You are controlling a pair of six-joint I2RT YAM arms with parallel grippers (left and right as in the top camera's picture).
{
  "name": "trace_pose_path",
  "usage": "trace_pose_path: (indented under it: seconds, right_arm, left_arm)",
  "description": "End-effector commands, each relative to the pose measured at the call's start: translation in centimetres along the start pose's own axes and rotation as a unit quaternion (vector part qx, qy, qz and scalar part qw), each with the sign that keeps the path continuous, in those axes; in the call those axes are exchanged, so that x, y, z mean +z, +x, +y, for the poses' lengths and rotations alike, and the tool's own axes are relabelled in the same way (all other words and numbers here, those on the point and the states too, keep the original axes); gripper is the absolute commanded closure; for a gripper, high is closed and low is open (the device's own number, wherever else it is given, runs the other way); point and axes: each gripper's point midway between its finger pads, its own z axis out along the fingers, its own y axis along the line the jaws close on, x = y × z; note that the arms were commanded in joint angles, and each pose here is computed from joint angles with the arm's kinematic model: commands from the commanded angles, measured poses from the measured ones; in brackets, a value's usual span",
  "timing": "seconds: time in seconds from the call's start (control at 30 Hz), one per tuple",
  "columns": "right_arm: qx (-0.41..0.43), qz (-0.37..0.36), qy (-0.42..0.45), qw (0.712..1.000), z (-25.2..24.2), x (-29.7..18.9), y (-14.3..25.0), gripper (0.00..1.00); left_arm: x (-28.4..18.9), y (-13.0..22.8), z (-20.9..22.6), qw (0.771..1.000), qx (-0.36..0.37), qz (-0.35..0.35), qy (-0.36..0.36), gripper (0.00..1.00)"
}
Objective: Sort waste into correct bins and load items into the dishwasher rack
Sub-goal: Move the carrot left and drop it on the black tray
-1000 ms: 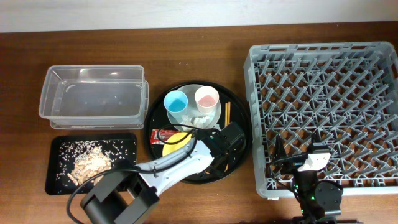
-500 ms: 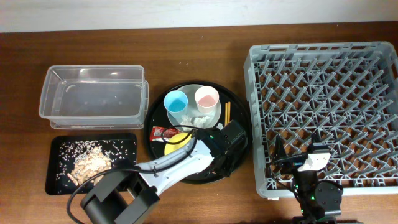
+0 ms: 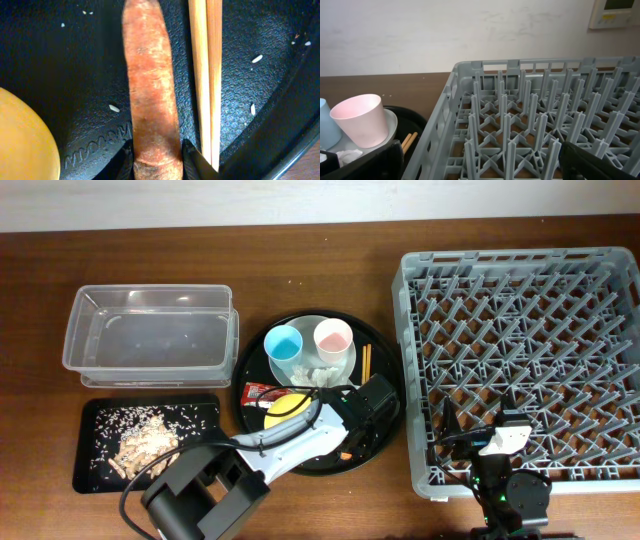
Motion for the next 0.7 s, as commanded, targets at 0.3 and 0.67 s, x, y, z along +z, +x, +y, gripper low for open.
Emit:
trace_pose_path:
  seconds: [0.3, 0.67]
  right_arm:
    - [0.0, 0.003, 0.001, 1.0, 0.0, 0.0, 0.3, 0.02]
    - [0.0, 0.003, 0.001, 1.0, 0.0, 0.0, 0.3, 0.02]
  left_arm:
    - [-13.2, -4.8, 0.2, 0.996, 0.027, -0.079, 0.035, 0.94]
    - [-11.1, 3.2, 22.9, 0.958, -0.176, 0.065, -0.216, 0.92]
